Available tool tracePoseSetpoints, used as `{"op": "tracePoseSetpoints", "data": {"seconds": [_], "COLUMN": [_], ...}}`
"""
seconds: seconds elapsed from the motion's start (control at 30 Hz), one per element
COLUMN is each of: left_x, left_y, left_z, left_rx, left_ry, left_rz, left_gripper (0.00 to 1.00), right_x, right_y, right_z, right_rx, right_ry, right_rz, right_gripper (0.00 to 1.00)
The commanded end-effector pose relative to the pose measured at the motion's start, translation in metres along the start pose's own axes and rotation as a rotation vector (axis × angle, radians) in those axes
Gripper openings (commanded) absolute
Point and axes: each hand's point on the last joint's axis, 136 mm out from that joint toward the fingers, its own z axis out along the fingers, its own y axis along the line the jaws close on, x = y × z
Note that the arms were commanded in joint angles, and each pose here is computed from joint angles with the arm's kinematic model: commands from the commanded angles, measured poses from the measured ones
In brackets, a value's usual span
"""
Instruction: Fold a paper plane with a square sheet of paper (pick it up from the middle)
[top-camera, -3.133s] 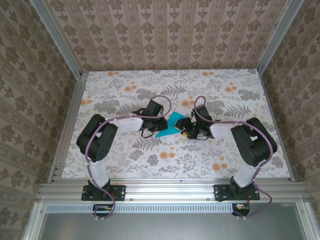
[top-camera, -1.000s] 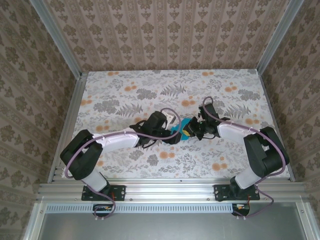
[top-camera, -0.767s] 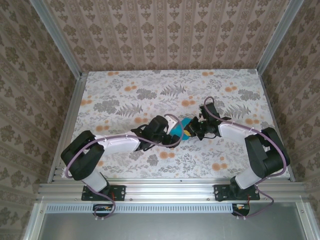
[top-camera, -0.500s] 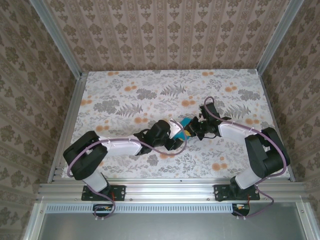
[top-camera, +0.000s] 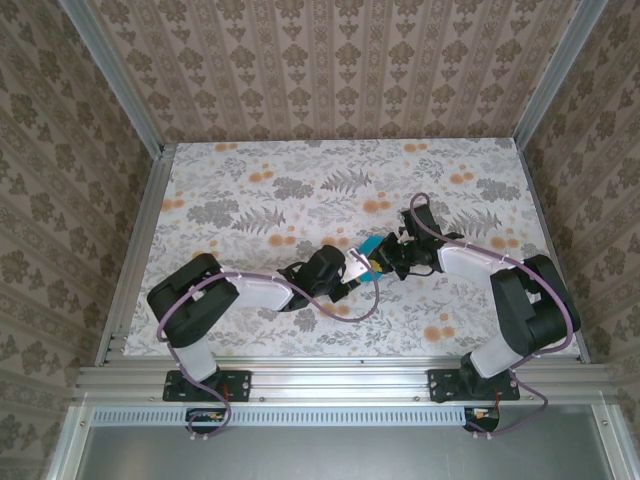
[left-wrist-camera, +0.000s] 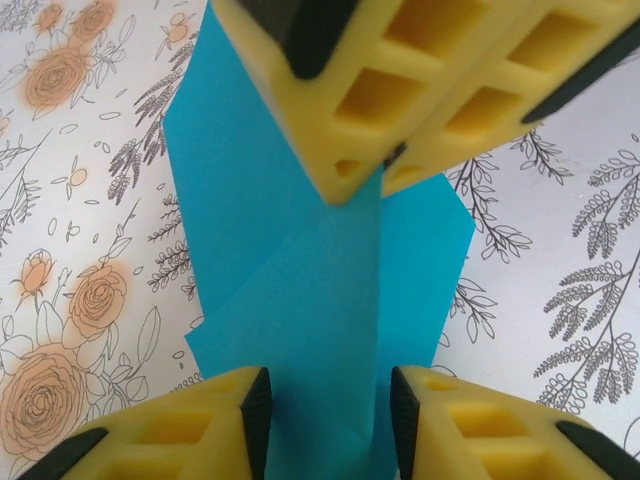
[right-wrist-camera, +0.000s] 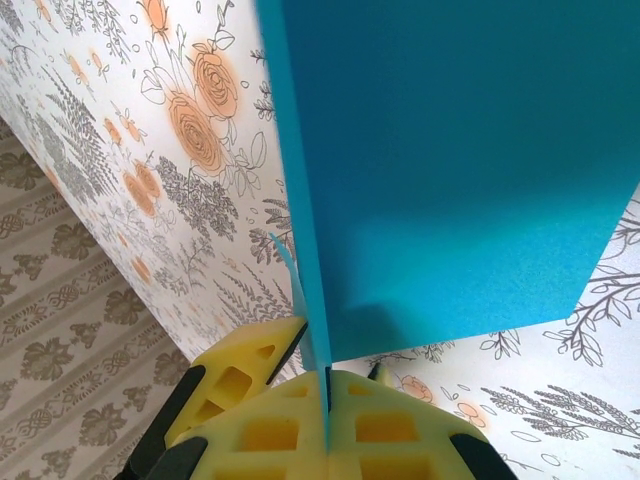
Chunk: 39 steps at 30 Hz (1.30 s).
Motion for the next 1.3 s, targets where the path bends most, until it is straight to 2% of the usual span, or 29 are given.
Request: {"op": "tracePoseSetpoints", "data": {"seconds": [0.0, 0.23, 0.37, 0.57, 0.73, 0.9, 1.07, 1.27], "left_x": [-0.006, 0.001, 0.004, 0.002, -0.002, -0.004, -0.005, -0.001], "left_y": [0.001, -0.008, -0.01, -0.012, -0.011, -0.007, -0.001, -0.002], "left_z": [0.005, 0.011, 0.013, 0.011, 0.008, 0.008, 0.007, 0.011], "left_rx": [-0.007, 0.05, 0.086, 0.16, 0.237, 0.303, 0.338, 0.362], "left_ry": [-0.017, 0.011, 0.017, 0.009, 0.01, 0.029, 0.033, 0.051], "left_rz": [0.021, -0.035, -0.083, -0.214, -0.333, -0.475, -0.574, -0.61], "left_gripper": [0.32, 0.2, 0.16, 0.14, 0.14, 0.13, 0.12, 0.12], "right_x": [0.003, 0.001, -0.003, -0.016, -0.022, -0.026, -0.023, -0.021], "right_y": [0.007, 0.005, 0.004, 0.014, 0.019, 0.008, 0.006, 0.003], "right_z": [-0.007, -0.006, -0.01, -0.028, -0.04, -0.036, -0.031, -0.017], "right_rx": [-0.008, 0.001, 0.008, -0.05, -0.096, -0.096, -0.12, -0.115], "right_ry": [0.021, 0.011, -0.005, -0.08, -0.166, -0.201, -0.185, -0.133], "right_rz": [0.037, 0.023, -0.006, -0.164, -0.343, -0.441, -0.503, -0.517], "right_gripper": [0.05, 0.19, 0.35, 0.5, 0.52, 0.52, 0.51, 0.48]}}
